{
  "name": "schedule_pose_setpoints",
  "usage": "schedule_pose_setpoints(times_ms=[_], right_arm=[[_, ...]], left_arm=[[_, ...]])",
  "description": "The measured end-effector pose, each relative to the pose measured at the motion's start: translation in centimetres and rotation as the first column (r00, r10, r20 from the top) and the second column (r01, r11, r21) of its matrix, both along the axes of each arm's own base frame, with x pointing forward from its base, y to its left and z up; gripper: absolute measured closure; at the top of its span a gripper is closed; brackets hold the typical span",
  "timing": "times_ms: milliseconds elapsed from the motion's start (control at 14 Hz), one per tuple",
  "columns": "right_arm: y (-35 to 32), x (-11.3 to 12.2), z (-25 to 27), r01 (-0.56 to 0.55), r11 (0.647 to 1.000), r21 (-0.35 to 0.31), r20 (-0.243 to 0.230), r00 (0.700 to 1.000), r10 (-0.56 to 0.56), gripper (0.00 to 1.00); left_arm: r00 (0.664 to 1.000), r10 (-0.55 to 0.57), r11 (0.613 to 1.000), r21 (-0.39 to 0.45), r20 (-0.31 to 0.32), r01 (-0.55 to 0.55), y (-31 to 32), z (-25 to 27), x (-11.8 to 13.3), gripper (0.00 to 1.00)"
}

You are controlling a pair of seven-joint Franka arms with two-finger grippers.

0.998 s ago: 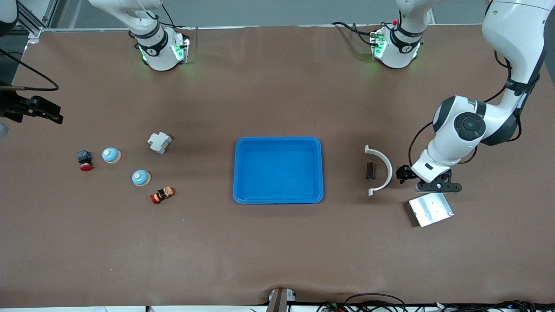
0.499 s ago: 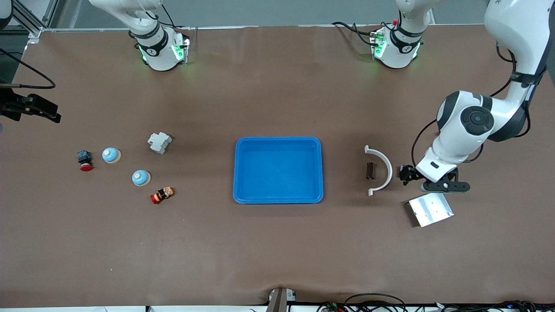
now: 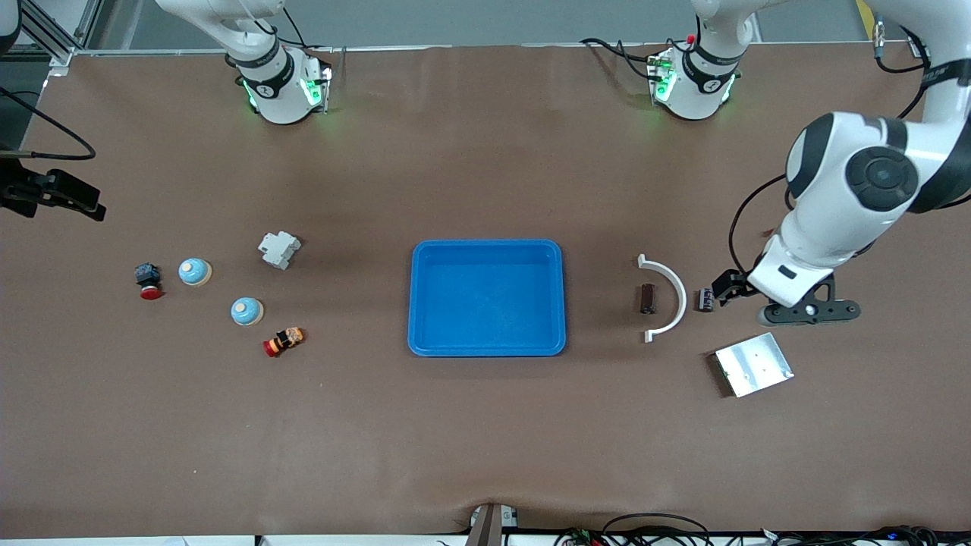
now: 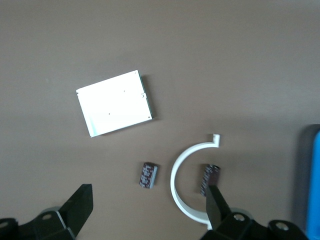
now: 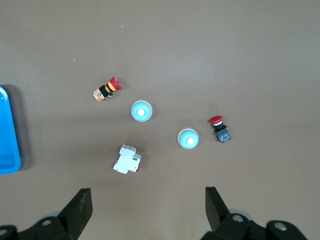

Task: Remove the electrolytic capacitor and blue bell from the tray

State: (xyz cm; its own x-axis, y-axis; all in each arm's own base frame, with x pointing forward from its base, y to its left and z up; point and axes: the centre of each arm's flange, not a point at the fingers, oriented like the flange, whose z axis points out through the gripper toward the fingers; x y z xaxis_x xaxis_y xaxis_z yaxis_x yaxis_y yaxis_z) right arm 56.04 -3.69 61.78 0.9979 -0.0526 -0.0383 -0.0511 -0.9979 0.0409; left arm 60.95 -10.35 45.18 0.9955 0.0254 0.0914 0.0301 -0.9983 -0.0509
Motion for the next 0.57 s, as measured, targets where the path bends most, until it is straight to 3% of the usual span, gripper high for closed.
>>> schedule_pose_setpoints(times_ms=[356, 570], right_arm=[[0.1, 0.4, 0.8, -0.001, 1.0, 0.004, 0.05, 0.999, 0.001, 0.0], [0.2, 0.3, 0.9, -0.002, 1.0, 0.007, 0.053, 0.999, 0.002, 0.0]], left_arm=[[0.997, -0.071, 0.997, -0.018, -0.029, 0.071, 3.8, 9.4, -2.2, 0.0], [0.994, -0.106, 0.994, -0.012, -0.032, 0.106, 4.6, 11.5, -2.8, 0.0]])
